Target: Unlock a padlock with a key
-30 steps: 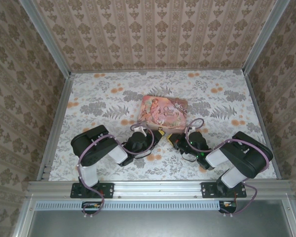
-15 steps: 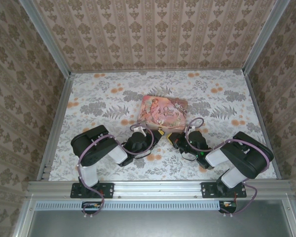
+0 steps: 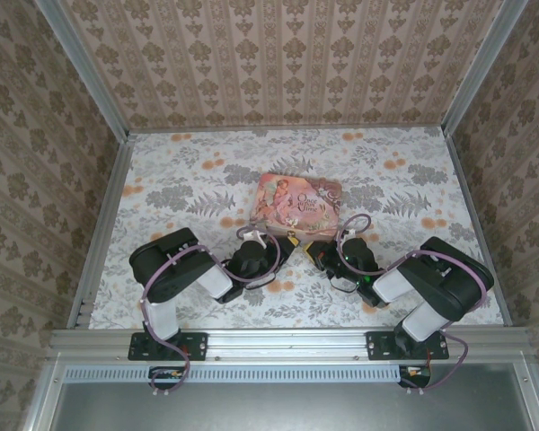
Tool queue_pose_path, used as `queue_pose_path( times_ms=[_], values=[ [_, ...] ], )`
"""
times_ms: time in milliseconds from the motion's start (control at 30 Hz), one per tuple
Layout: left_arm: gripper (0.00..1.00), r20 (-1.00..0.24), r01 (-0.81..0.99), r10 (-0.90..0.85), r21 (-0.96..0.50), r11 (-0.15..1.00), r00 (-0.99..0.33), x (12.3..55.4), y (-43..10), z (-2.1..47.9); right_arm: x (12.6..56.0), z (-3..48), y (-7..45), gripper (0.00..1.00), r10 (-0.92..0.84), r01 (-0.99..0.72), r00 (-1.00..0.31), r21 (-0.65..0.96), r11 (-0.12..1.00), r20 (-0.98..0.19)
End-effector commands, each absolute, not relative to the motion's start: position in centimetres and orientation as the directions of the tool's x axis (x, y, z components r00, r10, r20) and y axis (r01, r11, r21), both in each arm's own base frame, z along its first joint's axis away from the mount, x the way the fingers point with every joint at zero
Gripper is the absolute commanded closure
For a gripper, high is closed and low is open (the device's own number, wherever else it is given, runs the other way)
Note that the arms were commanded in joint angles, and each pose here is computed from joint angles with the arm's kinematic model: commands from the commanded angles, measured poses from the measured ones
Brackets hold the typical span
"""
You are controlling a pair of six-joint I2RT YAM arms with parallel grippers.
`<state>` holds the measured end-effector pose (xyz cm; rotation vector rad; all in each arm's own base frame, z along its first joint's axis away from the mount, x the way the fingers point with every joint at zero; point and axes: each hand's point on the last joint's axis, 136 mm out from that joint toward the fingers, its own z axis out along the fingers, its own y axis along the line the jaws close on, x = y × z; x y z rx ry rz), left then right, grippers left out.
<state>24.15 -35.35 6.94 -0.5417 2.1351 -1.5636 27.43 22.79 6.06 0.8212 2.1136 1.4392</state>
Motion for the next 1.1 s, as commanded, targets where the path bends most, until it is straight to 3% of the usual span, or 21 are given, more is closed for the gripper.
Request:
queue_pose_path(
  times_ms=[0,667,1067],
  values=[
    [1.0,-0.106,-0.026,-0.532,-0.972,0.235,-0.84,23.5,-36.3,8.3,28.7,7.6,22.9,1.0,0.714,0.174,-0.698,0.953,0.248,-0.058],
    [1.0,-0.108,-0.049,-0.536,-0.962,0.27,-0.837,23.3,-36.0,6.6,28.6,8.8,22.6,1.0,0.71,0.156,-0.7,0.954,0.257,-0.077],
    [1.0,-0.051,-0.054,-0.524,-0.982,0.184,-0.85,23.2,-37.5,9.1,28.6,8.0,22.9,1.0,0.698,0.141,-0.711,0.953,0.27,-0.093]
  ],
)
